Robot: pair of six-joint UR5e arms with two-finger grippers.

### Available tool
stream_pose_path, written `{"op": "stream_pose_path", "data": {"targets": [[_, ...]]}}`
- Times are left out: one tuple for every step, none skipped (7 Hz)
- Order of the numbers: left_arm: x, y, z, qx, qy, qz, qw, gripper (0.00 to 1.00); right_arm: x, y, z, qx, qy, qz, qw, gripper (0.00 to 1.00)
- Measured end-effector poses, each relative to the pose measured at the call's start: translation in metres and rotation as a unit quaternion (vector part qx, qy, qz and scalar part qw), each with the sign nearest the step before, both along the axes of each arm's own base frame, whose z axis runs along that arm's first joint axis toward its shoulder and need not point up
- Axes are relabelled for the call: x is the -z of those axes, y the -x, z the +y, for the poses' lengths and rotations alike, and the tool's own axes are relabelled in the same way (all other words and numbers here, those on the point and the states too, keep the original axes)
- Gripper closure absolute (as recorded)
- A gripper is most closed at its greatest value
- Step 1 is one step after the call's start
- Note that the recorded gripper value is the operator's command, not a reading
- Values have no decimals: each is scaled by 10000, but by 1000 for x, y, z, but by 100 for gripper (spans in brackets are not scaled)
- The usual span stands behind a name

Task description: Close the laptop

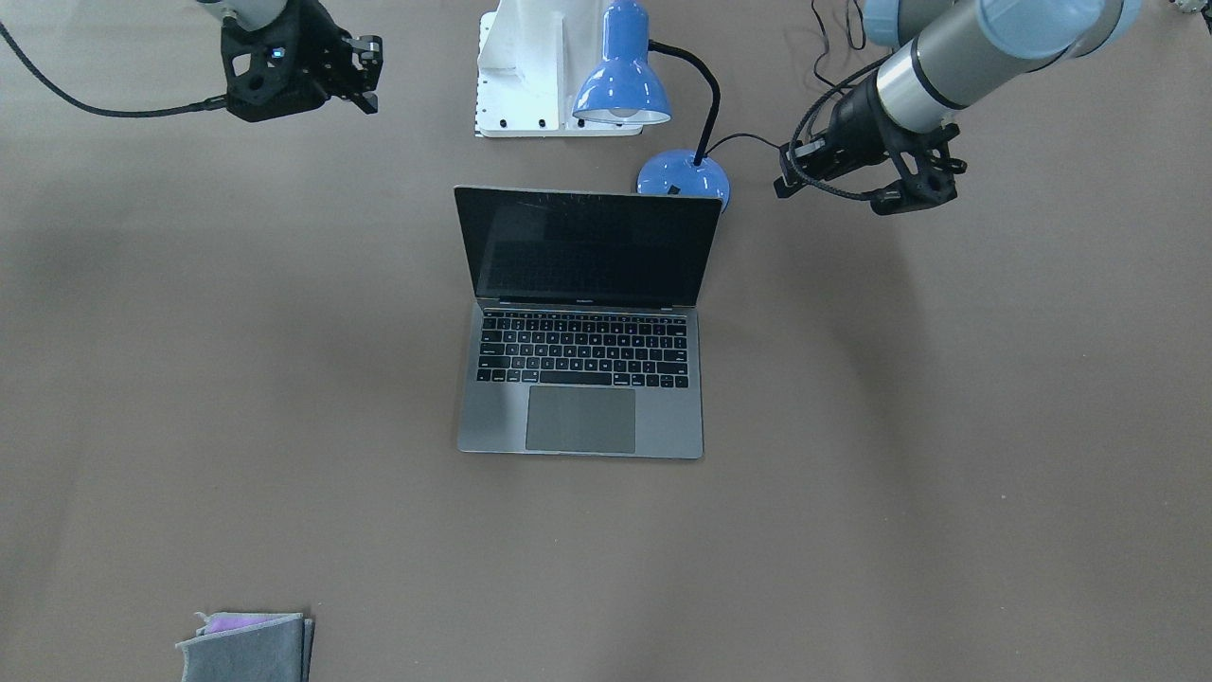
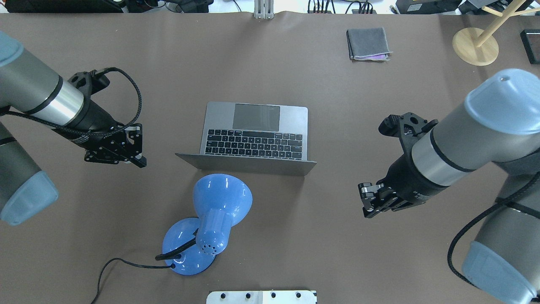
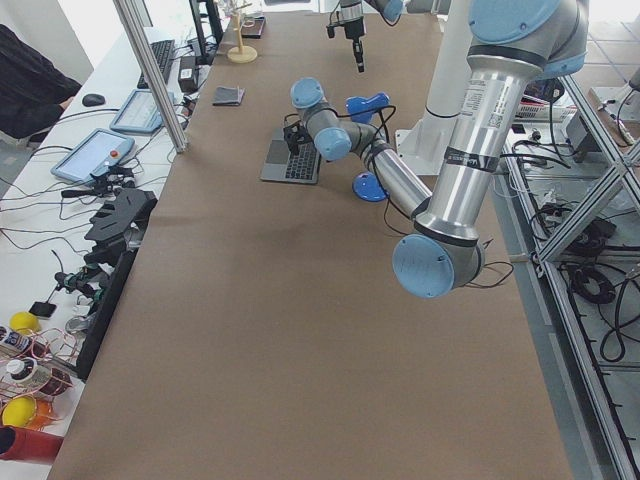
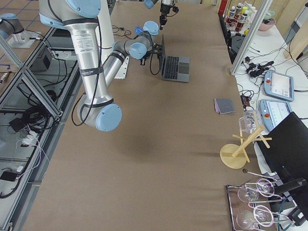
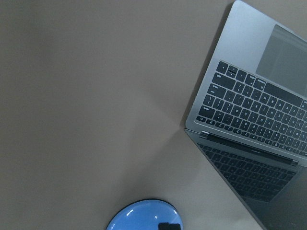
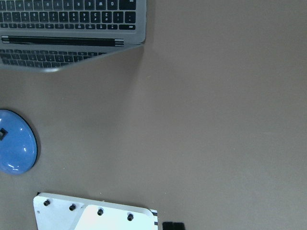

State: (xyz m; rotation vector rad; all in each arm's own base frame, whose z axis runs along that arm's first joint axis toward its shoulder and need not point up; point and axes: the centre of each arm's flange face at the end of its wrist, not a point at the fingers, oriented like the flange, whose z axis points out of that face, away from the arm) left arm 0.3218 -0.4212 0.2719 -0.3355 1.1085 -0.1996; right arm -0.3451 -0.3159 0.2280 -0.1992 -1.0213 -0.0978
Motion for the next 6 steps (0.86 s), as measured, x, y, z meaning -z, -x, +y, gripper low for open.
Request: {"op": "stream_pose_path", "data": {"targets": [[6, -16, 7, -17, 66, -33, 10000, 100, 11, 26, 6, -15, -67, 27, 10000, 100], [11, -27, 12, -28, 77, -49, 10000, 100, 24, 47, 7, -44, -71, 8, 10000, 100], [14, -35, 15, -37, 112, -67, 9999, 100, 35, 61, 6, -85, -81, -10, 9999, 100], [20, -43, 17, -43, 161, -54, 9998, 100, 42, 68, 3, -136, -132, -28, 9998, 100], [32, -51, 15, -36, 204, -11, 9998, 100, 47, 73, -3, -200, -191, -43, 9996, 100], [39, -62, 15, -48, 270, 0, 9996, 100, 50, 81, -12, -257, -232, -69, 9994, 100]]}}
